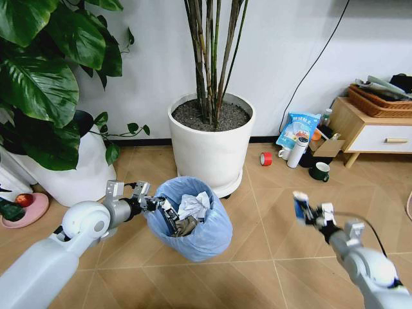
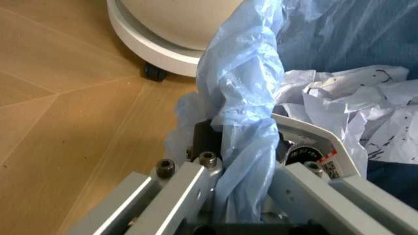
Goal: Pick up the trash bin and place the garbage on the floor into it.
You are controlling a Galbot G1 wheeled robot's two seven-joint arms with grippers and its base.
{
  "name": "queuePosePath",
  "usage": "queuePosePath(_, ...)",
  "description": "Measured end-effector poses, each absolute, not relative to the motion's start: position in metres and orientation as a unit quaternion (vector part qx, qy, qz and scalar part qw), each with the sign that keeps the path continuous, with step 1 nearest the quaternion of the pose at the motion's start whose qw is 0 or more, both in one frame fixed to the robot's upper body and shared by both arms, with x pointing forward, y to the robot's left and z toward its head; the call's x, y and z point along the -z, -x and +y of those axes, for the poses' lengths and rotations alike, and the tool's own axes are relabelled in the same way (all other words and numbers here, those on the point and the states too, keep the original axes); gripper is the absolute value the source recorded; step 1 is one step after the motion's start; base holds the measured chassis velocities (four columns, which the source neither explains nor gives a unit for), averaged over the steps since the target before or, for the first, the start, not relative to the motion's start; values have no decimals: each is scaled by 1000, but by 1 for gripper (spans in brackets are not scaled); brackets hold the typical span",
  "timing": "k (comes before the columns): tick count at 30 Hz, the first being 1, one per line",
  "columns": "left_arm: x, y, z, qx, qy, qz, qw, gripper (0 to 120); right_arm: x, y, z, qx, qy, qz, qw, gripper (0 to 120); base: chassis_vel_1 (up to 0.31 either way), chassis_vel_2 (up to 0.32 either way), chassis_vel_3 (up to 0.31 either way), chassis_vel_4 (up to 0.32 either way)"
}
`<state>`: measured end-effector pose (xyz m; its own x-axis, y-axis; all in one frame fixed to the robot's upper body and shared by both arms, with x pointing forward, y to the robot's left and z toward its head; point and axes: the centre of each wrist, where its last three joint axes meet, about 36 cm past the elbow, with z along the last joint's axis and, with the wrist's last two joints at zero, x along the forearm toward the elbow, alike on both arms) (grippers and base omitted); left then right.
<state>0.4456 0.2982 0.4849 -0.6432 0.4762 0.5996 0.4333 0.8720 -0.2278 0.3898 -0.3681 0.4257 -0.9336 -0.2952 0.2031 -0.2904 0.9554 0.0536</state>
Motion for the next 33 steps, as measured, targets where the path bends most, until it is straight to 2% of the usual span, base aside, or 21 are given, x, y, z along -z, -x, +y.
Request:
queuePosePath(3, -484, -448, 295, -33, 254, -905, 339, 0, -472, -413, -330, 16, -209, -976, 64, 0, 0, 0, 0, 0)
queuePosePath(5, -484, -449, 294, -33, 254, -905, 339, 0, -481, -419, -321, 15, -225, -973, 54, 0, 0, 0, 0, 0)
queuePosePath(8, -482, -449, 292, -34, 256, -904, 342, 0, -511, -437, -280, 23, -302, -953, 26, 0, 0, 0, 0, 0)
queuePosePath(17, -479, -451, 288, -36, 258, -902, 344, 0, -533, -456, -202, 39, -434, -900, 32, 0, 0, 0, 0, 0)
queuePosePath(22, -479, -452, 286, -39, 258, -903, 342, 0, -525, -447, -179, 30, -475, -878, 56, 0, 0, 0, 0, 0)
queuePosePath(29, -479, -453, 286, -41, 258, -903, 342, 0, -513, -431, -173, 16, -494, -865, 89, 0, 0, 0, 0, 0)
queuePosePath(32, -479, -454, 286, -41, 258, -903, 342, 0, -506, -428, -173, 12, -491, -865, 101, 13, 0, 0, 0, 0)
queuePosePath(33, -479, -454, 286, -41, 258, -903, 342, 0, -506, -428, -173, 12, -491, -865, 101, 13, 0, 0, 0, 0)
